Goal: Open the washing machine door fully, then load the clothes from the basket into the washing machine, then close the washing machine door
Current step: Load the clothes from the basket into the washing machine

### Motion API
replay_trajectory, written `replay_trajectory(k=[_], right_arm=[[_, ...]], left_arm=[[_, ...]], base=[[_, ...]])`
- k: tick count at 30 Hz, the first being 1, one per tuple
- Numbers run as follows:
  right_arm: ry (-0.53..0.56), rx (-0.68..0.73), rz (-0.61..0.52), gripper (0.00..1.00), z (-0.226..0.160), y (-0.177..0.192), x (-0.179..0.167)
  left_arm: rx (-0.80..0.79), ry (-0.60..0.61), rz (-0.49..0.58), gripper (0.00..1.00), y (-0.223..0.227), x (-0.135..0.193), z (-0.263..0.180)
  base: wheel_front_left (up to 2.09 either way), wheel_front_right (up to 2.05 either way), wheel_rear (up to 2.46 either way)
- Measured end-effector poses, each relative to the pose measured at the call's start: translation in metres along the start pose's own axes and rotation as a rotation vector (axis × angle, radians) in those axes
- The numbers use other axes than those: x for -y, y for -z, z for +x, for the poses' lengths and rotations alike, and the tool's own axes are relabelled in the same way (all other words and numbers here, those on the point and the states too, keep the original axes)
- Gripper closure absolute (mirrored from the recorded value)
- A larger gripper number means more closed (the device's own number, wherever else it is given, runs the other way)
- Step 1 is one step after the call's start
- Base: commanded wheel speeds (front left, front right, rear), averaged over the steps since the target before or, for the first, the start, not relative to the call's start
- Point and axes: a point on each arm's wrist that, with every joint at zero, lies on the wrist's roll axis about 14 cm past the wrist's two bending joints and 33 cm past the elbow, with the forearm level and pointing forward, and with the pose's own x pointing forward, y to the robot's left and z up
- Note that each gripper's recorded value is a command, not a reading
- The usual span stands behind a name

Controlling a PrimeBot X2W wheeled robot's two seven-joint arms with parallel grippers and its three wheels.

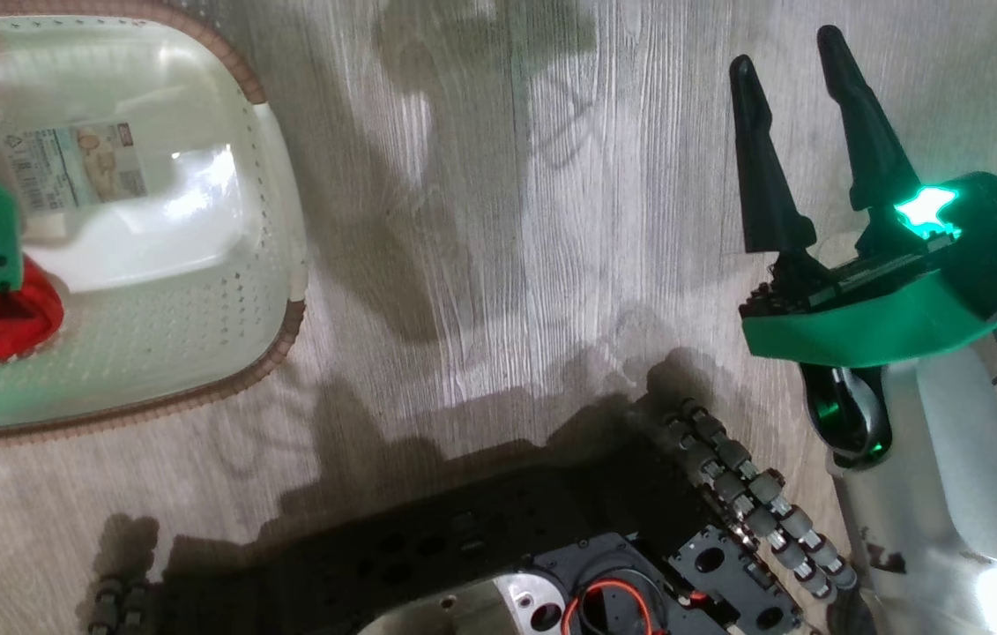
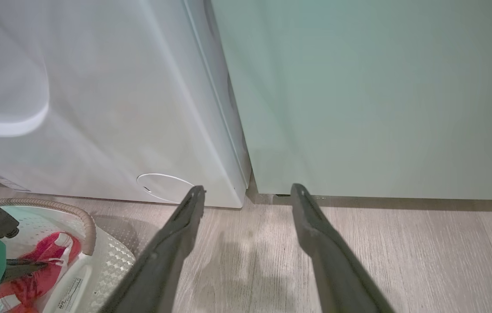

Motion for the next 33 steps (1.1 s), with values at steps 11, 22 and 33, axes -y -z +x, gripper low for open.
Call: replay_trajectory(k=[11,22,33], right_arm=[[-0.007,0.075,-0.003,0.00,-0.003,-0.033,-0.005],[-0.013,0.160,-0.006,0.00,-0.026,-0.074,-0.015],[-0.038,0.238,-0.002,0.00,-0.053,-0.119,-0.030]], left_arm=[[0.251,0.022,-0.125,1.00,-0.060,0.017,-0.033],[0.588,0.023,-0.261,1.00,-0.132,0.012,-0.129],[0.887,-0.035,-0.342,1.00,-0.168,-0.007,-0.257]], base=[[0.00,0.00,0.00],[0.00,0.00,0.00],[0.00,0.00,0.00]])
